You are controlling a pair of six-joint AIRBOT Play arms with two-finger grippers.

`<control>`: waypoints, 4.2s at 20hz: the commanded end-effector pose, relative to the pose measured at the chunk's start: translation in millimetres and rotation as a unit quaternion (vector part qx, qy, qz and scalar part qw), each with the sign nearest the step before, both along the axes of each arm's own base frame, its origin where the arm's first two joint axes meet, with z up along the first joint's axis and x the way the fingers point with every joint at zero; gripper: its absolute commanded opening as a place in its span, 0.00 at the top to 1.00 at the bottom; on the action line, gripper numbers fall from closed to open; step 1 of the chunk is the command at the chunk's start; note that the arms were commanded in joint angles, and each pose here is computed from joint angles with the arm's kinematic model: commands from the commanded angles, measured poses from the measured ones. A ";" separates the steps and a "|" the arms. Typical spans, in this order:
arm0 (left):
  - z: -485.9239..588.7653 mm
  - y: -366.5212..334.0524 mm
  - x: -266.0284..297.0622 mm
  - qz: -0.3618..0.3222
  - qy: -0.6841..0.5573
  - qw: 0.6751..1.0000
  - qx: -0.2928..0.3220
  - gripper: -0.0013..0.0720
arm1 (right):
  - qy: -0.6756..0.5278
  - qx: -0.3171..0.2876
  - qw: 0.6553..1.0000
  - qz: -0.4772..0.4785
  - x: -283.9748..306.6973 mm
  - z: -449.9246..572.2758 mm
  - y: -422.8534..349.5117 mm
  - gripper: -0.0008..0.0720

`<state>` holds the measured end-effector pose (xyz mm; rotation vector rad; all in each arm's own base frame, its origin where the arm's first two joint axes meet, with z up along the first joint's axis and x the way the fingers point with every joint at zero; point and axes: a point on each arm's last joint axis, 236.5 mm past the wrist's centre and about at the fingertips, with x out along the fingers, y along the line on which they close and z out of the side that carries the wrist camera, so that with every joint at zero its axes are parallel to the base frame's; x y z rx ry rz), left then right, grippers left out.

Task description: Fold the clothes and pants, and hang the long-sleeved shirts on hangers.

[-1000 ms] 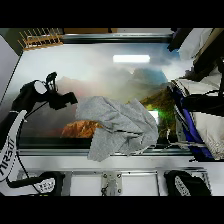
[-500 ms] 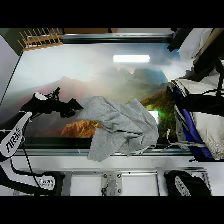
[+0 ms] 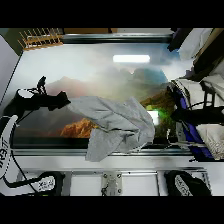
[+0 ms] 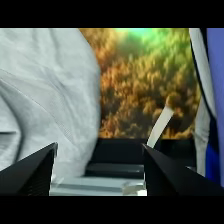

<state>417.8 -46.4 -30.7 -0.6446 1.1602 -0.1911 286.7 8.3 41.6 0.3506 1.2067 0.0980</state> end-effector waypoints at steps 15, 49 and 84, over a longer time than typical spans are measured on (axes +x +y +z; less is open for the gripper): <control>20.5 14.6 -5.9 -0.013 -0.027 0.998 0.046 0.97 | 0.115 0.157 0.981 0.011 16.8 -162.7 106.6 0.58; 265.8 44.1 28.3 0.044 -0.342 0.930 0.129 0.97 | -0.219 0.030 0.973 0.072 141.6 163.3 64.3 0.96; -71.2 57.5 -73.5 0.124 0.112 0.986 0.021 0.14 | -0.134 0.032 0.986 0.096 115.3 93.5 72.7 0.39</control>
